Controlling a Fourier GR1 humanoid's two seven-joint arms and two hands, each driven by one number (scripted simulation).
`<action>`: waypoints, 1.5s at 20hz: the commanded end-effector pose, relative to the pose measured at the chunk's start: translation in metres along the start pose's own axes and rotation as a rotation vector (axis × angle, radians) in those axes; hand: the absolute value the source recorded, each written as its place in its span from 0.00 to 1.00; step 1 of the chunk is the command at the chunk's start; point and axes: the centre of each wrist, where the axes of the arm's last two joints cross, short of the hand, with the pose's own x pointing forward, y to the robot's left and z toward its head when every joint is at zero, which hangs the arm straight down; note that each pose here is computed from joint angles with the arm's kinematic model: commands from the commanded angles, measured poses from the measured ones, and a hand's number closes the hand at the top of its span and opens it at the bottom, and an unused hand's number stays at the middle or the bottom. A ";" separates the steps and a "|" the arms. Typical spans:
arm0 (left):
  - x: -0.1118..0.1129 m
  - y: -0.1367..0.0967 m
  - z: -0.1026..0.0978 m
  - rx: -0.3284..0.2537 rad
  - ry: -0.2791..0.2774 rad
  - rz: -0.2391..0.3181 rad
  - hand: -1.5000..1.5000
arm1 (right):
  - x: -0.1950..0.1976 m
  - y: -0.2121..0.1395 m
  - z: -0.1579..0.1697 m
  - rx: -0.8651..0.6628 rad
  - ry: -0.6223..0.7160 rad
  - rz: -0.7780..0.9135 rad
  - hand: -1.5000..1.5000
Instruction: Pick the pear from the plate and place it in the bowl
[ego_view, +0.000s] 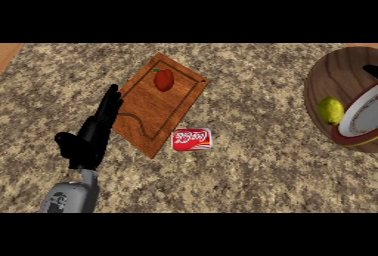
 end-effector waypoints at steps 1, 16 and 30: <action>-0.005 -0.006 0.007 -0.003 0.009 0.015 0.50 | -0.020 0.032 0.014 -0.025 -0.040 -0.140 0.00; -0.009 -0.001 0.009 0.033 0.013 0.014 0.50 | -0.029 -0.050 0.006 -0.101 -0.025 -0.500 0.00; -0.003 0.008 0.011 0.031 0.021 -0.002 0.50 | -0.106 -0.077 0.059 0.019 -0.080 -0.547 0.00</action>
